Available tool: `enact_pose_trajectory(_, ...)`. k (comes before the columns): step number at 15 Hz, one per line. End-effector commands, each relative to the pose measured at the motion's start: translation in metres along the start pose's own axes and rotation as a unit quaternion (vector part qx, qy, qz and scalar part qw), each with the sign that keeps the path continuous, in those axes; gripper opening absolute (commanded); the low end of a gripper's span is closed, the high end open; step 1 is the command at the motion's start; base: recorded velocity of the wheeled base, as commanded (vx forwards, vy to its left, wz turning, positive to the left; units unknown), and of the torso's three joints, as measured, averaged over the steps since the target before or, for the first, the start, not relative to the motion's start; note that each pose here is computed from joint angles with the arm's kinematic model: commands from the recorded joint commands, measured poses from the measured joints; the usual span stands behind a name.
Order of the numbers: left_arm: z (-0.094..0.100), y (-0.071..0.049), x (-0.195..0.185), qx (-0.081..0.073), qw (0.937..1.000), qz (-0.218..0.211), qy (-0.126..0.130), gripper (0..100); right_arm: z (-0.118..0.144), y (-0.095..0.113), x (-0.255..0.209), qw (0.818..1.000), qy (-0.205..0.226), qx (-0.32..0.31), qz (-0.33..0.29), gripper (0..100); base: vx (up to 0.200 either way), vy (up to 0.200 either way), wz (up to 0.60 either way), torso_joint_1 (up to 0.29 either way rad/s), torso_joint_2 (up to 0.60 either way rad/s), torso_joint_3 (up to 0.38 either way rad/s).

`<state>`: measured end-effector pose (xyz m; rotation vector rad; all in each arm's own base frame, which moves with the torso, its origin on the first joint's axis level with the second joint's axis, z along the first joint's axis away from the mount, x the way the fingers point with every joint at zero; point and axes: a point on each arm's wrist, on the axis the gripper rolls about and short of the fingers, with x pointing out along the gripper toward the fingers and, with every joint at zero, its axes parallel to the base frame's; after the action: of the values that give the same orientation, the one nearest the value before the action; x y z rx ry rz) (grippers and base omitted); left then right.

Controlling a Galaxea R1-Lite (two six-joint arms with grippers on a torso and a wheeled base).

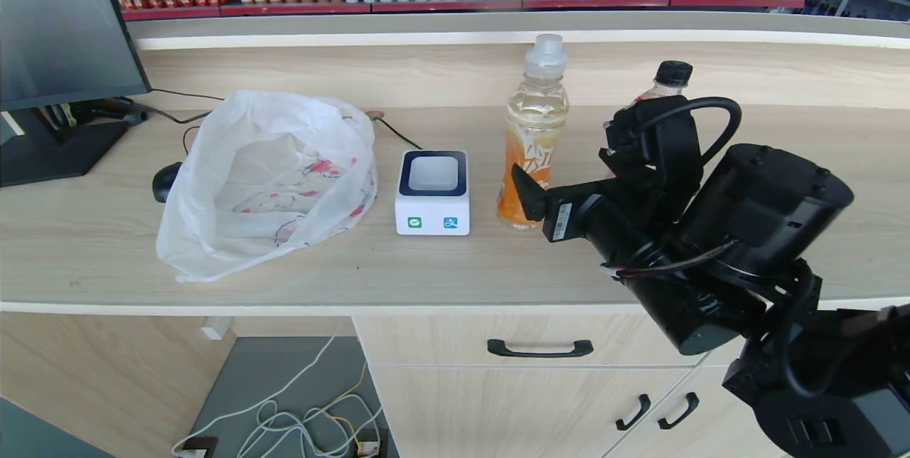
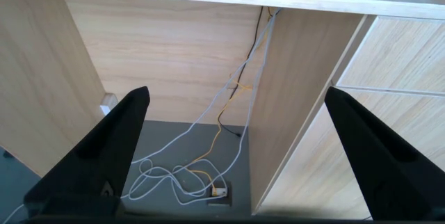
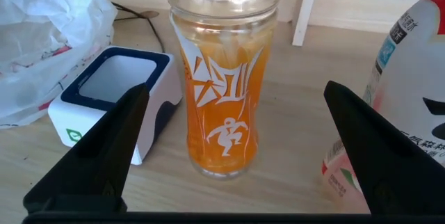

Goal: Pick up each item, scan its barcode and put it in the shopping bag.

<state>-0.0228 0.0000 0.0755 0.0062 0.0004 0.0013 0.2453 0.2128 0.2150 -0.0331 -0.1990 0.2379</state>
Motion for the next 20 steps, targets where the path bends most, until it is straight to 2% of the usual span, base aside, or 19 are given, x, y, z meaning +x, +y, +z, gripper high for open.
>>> enact_pose_trajectory(1, 0.000, 0.000, 0.000, 0.000, 1.0000, 0.000, 0.000, 100, -0.007, 0.003, 0.013, 1.000, 0.002, -0.001, -0.006, 100, 0.000, 0.000, 0.00, 0.000, 0.00, 0.000)
enact_pose_trajectory(7, 0.000, 0.000, 0.000, 0.000, 1.0000, 0.001, 0.000, 100, -0.014, 0.013, 0.033, 1.000, -0.009, 0.003, -0.012, 100, 0.000, 0.000, 0.00, 0.000, 0.00, 0.000)
enact_pose_trajectory(11, 0.000, 0.000, 0.000, 0.000, 1.0000, 0.000, 0.000, 100, -0.015, 0.002, 0.042, 0.999, -0.012, 0.001, -0.030, 100, 0.000, 0.000, 0.00, 0.000, 0.00, 0.000)
enact_pose_trajectory(13, 0.000, 0.000, 0.000, 0.000, 1.0000, 0.000, 0.000, 100, -0.015, 0.000, 0.043, 0.999, -0.013, -0.021, -0.033, 100, 0.000, 0.000, 0.00, 0.000, 0.00, 0.000)
enact_pose_trajectory(20, 0.000, 0.000, 0.000, 0.000, 1.0000, 0.000, 0.000, 100, -0.014, 0.007, 0.051, 0.999, -0.022, -0.026, -0.031, 100, 0.000, 0.000, 0.00, 0.000, 0.00, 0.000)
